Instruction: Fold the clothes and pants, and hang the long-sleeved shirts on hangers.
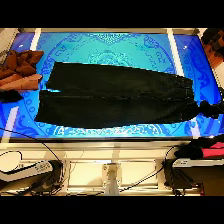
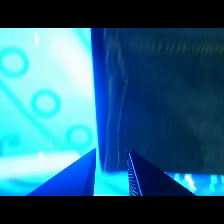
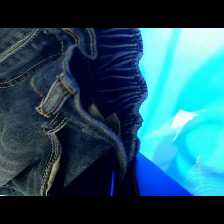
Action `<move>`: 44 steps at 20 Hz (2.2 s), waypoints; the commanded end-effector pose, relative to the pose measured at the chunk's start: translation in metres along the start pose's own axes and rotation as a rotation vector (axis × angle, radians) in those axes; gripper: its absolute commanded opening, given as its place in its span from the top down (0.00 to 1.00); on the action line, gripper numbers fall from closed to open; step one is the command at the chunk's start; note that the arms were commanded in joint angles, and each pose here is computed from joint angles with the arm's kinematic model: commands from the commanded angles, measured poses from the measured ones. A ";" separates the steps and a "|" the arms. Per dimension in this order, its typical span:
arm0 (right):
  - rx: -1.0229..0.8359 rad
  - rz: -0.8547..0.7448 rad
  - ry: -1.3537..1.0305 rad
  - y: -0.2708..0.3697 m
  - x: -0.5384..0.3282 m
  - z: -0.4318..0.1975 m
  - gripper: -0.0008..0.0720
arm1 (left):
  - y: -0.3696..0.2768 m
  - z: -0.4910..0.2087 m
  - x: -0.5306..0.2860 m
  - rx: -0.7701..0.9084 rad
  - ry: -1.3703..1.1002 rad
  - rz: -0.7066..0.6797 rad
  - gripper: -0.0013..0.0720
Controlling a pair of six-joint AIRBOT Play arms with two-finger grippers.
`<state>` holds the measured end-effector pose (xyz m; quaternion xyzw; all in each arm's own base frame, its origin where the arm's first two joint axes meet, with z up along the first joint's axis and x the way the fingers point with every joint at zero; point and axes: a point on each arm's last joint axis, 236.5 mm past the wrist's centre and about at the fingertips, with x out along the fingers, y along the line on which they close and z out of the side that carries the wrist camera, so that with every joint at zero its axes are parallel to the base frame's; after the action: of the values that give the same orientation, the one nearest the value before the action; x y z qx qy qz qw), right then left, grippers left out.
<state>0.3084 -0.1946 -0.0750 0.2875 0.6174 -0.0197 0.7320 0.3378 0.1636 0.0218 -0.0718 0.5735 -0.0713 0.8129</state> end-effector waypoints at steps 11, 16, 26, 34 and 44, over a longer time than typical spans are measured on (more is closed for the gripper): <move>0.016 0.060 -0.045 0.017 -0.006 0.009 0.95 | 0.013 -0.096 0.075 -0.077 0.106 -0.111 0.31; 0.016 0.060 -0.046 0.017 -0.006 0.009 0.95 | 0.001 -0.092 0.103 -0.145 0.093 -0.230 0.31; 0.016 0.079 -0.016 0.022 -0.006 0.002 0.95 | -0.006 -0.095 0.125 -0.176 0.102 -0.303 0.45; -0.029 0.170 0.132 0.050 -0.032 -0.027 0.95 | -0.070 -0.082 0.053 -0.228 0.222 -0.646 0.93; 0.077 0.563 -0.341 0.126 -0.095 0.086 0.95 | -0.051 0.152 -0.034 -0.462 -0.588 -0.746 0.94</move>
<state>0.3634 -0.1378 0.0358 0.4007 0.4890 0.1460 0.7609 0.4164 0.0992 0.0845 -0.4271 0.3503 -0.2676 0.7894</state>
